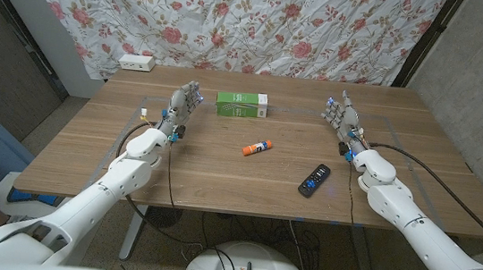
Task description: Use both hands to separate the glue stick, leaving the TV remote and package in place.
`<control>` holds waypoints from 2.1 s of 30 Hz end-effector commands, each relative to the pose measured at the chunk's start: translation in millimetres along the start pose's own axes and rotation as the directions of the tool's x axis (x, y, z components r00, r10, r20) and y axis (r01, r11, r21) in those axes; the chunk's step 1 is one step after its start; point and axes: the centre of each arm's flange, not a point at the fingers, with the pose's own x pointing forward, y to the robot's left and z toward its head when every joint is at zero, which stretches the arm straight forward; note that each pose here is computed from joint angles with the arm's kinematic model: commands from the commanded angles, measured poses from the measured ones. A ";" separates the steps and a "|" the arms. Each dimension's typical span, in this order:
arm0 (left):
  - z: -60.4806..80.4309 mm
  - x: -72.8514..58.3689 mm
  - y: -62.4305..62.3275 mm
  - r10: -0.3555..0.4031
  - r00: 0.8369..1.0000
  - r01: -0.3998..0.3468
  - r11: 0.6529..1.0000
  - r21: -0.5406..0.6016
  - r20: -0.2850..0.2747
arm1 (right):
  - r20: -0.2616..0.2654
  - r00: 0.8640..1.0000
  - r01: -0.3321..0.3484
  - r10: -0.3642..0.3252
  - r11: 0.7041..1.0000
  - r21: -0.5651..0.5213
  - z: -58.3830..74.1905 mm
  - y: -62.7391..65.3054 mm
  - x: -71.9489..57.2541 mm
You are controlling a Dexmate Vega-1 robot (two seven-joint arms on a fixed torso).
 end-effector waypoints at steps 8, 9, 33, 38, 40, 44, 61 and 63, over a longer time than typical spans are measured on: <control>3.5 -26.7 2.4 0.036 0.999 -0.036 0.999 -0.019 0.023 | 0.025 0.998 -0.054 0.062 0.965 -0.257 38.5 24.5 -18.4; 3.9 -28.1 3.6 0.040 0.999 -0.039 0.999 -0.016 0.020 | 0.028 0.997 -0.061 0.071 0.963 -0.264 40.4 26.7 -18.9; 13.2 -40.8 19.7 0.071 0.997 -0.070 0.997 -0.010 0.038 | 0.026 0.983 -0.136 0.182 0.816 -0.562 74.6 64.0 -26.7; 14.7 -41.9 22.2 0.076 0.996 -0.076 0.997 -0.008 0.039 | 0.023 0.978 -0.146 0.206 0.765 -0.627 81.3 68.6 -23.9; 14.6 -42.0 22.6 0.076 0.997 -0.075 0.997 -0.007 0.035 | 0.020 0.976 -0.150 0.215 0.745 -0.650 84.1 70.1 -22.6; 14.4 -42.2 21.3 0.081 0.996 -0.081 0.997 -0.005 0.035 | 0.012 0.972 -0.158 0.236 0.686 -0.711 88.5 73.9 -19.9; 14.8 -43.1 20.1 0.092 0.995 -0.093 0.996 0.002 0.028 | -0.115 0.946 -0.226 0.303 0.364 -0.903 104.2 86.1 -17.4; 14.9 -43.2 19.4 0.093 0.995 -0.093 0.996 0.000 0.028 | -0.120 0.944 -0.228 0.309 0.344 -0.911 105.4 86.8 -18.1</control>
